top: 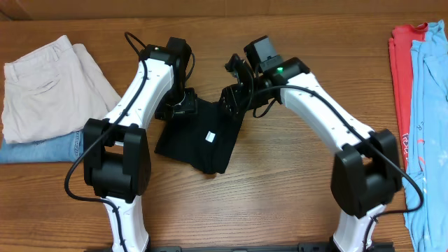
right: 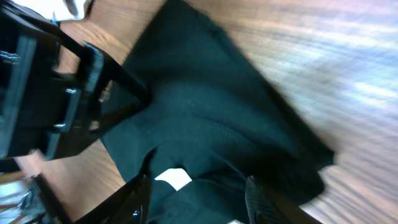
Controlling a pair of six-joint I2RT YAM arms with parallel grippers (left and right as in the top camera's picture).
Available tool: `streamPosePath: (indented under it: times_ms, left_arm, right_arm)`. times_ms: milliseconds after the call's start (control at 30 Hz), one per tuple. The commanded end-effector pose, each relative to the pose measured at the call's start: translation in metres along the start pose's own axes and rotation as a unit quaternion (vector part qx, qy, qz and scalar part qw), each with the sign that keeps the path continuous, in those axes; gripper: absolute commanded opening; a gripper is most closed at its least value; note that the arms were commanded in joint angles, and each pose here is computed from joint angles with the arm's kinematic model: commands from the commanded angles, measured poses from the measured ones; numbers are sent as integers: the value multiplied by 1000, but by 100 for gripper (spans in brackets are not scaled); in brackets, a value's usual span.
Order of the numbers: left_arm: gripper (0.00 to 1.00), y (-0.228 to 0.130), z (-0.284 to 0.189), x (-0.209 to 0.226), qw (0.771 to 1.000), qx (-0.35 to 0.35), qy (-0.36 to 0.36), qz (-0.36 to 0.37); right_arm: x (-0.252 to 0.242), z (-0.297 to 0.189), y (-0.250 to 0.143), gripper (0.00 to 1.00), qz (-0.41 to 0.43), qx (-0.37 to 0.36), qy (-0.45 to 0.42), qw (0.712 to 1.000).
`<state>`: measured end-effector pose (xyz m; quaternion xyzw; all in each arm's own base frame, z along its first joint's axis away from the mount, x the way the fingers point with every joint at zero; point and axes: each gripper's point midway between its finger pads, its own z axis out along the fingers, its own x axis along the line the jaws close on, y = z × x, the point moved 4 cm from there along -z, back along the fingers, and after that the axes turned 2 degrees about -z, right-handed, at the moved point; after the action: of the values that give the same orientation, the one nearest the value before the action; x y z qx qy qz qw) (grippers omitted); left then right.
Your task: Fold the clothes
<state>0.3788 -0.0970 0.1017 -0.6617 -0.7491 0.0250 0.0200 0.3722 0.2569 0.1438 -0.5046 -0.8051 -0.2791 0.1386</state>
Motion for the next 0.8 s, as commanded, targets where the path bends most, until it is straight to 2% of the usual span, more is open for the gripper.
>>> streamPosePath:
  times_ms: [0,100,233,567,767]
  left_arm:
    - [69,0,5,-2,1000,8,-2,13]
    - [69,-1,5,-2,1000,9,-1,13]
    - [69,-3,5,-4,1000,14,-4,14]
    - [71,-12,4,-11,999,30,-6,24]
    - [71,-17,4,-10,999,40,-2,25]
  right_arm:
    - [-6,25,-14,52,27,43,40,998]
    - [-22,37,-33,48,56,88,7,994]
    - [-50,44,-50,49,70,124,-74,987]
    - [-62,45,-45,53,60,110,-112,986]
    - [-82,41,-45,54,57,108,-176,977]
